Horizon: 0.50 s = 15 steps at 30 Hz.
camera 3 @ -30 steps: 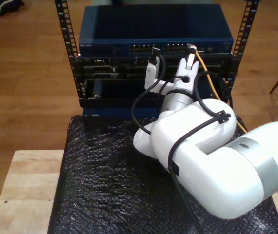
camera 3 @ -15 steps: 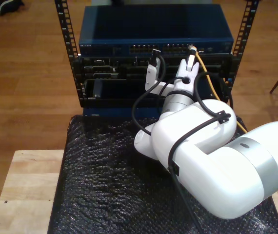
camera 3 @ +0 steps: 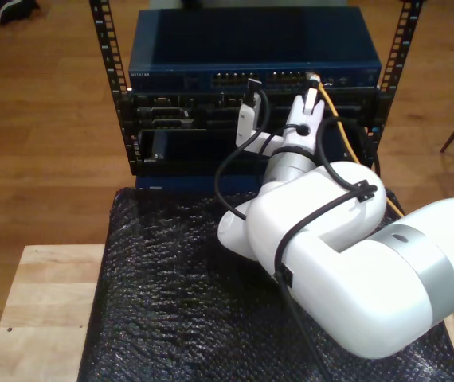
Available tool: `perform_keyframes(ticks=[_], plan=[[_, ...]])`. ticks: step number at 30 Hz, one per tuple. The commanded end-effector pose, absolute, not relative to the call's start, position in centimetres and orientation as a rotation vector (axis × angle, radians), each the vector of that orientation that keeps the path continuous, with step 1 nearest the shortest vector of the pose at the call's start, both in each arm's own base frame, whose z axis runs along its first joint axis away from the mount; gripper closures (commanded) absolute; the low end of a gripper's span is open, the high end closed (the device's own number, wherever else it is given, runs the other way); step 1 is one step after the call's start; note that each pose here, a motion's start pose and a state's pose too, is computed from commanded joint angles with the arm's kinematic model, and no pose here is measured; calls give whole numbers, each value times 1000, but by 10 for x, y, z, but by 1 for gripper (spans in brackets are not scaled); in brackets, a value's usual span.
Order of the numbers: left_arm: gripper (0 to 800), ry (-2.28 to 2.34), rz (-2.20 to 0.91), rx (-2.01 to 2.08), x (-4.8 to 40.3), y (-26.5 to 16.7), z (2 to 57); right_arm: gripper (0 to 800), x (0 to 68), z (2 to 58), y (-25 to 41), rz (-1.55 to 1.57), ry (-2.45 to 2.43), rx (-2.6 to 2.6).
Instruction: Grab the cable and plug it in
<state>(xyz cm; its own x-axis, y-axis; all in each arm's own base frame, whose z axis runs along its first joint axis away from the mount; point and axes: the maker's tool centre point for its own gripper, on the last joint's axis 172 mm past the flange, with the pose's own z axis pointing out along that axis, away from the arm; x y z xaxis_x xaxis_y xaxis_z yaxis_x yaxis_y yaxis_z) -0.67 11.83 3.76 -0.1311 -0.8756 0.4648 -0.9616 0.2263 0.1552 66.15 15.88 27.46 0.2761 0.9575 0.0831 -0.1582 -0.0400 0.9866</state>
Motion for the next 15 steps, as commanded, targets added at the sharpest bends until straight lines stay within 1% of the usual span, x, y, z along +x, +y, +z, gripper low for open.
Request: perform_keyframes(ticks=[15], plan=[[0, -2047, 249, 1687, -7, 118, 38, 800, 663, 273, 154, 1101, 859, 1266]])
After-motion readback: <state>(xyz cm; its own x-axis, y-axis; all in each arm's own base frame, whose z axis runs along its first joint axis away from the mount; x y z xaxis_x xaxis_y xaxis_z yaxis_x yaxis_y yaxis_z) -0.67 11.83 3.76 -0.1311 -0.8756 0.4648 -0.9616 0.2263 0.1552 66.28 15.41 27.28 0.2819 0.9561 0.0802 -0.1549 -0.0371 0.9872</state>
